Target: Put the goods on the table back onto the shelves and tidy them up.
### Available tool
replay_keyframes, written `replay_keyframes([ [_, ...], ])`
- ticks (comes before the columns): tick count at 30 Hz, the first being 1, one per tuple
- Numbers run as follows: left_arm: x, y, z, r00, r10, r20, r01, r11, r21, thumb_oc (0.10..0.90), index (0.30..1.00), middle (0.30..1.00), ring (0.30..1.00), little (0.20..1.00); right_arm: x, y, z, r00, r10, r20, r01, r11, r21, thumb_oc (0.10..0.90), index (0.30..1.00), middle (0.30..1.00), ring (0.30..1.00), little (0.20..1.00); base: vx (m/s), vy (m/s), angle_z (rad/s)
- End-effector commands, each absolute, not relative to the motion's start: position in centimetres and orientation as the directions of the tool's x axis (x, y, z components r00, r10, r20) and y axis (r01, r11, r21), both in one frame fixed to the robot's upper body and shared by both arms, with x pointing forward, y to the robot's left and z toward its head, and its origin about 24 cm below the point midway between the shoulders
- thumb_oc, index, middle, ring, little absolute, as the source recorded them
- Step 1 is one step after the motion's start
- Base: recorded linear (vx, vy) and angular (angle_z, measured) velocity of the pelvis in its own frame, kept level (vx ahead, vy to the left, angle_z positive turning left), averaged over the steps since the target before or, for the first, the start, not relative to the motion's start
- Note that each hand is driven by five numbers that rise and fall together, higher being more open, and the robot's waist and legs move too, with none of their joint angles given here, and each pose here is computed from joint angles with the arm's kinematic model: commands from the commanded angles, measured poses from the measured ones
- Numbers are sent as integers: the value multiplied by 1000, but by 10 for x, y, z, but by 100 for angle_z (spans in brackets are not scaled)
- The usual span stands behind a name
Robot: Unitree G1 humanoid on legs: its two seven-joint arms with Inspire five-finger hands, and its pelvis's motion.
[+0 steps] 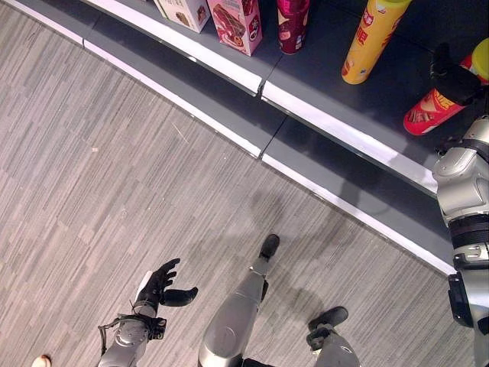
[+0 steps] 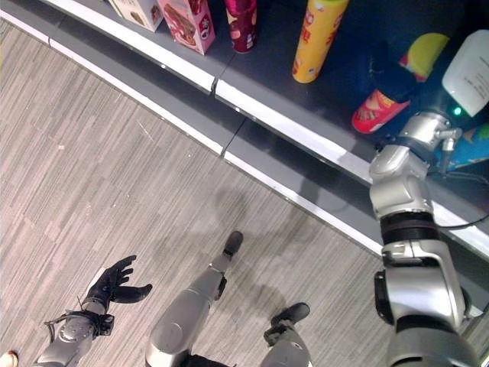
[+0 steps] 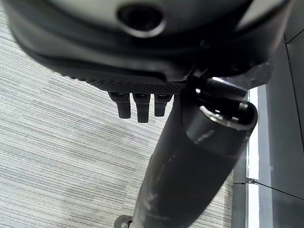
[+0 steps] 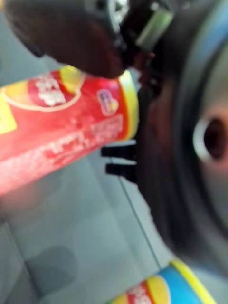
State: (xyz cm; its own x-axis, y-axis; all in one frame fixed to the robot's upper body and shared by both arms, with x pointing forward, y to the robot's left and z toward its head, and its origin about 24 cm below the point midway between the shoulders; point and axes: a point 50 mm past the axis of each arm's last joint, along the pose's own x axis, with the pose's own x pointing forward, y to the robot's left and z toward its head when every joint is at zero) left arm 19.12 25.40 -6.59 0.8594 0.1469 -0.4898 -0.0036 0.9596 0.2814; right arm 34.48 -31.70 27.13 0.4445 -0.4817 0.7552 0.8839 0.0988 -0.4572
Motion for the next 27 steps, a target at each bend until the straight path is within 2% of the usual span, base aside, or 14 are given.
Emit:
replay_keyframes([
  [1,181,250,-73,859,140,-493,22,951,308,800,900,900,900,900,330,-312,319,281,-384,880,957,45,-286,800,900,900,900,900,0,0,0],
  [3,180,251,-74,855,140,-499,25,950,310,800,900,900,900,900,329,-311,321,278,-378,883,959,49,-280,800,900,900,900,900,0,0,0],
  [6,179,251,-78,842,155,-516,15,951,310,800,900,900,900,900,325,-294,326,251,-340,906,966,143,-214,800,900,900,900,900,0,0,0],
  [9,177,252,-81,832,169,-529,7,949,315,800,900,900,900,900,321,-287,323,242,-319,916,965,179,-192,800,900,900,900,900,0,0,0],
  [10,175,254,-85,817,194,-543,-19,950,311,800,900,900,900,900,311,-272,320,217,-272,937,954,263,-144,800,900,900,900,900,0,0,0],
  [11,174,255,-85,816,195,-544,-18,949,314,800,900,900,900,900,310,-272,319,219,-274,937,954,263,-146,800,900,900,900,900,0,0,0],
  [12,172,255,-87,806,206,-555,-26,949,315,800,900,900,900,900,307,-267,314,227,-275,934,938,320,-134,800,900,900,900,900,0,0,0],
  [13,169,255,-91,790,226,-570,-54,952,303,800,900,900,900,900,300,-258,302,247,-270,931,903,413,-120,800,900,900,900,900,18,-9,-10],
  [14,168,256,-91,788,228,-572,-53,951,306,800,900,900,900,900,299,-258,300,251,-272,929,902,415,-121,800,900,900,900,900,22,3,-23],
  [16,161,257,-98,750,254,-610,-90,954,286,800,900,900,900,900,287,-243,252,465,-287,837,673,729,-124,800,900,900,900,900,46,0,-40],
  [19,156,263,-98,737,263,-622,-110,956,273,800,900,900,900,900,279,-238,200,706,-243,665,341,940,-18,800,900,900,900,900,62,0,-41],
  [22,154,278,-93,739,268,-618,-127,957,263,800,900,900,900,900,272,-228,148,896,-11,443,19,1000,-14,800,900,900,900,900,25,18,-53],
  [24,152,284,-91,741,267,-616,-132,958,255,800,900,900,900,900,260,-228,116,950,77,304,-89,996,28,800,900,900,900,900,45,-14,-69],
  [27,151,289,-88,754,275,-597,-162,958,237,800,900,900,900,900,235,-233,44,998,56,24,-60,980,188,800,900,900,900,900,88,-14,-63],
])
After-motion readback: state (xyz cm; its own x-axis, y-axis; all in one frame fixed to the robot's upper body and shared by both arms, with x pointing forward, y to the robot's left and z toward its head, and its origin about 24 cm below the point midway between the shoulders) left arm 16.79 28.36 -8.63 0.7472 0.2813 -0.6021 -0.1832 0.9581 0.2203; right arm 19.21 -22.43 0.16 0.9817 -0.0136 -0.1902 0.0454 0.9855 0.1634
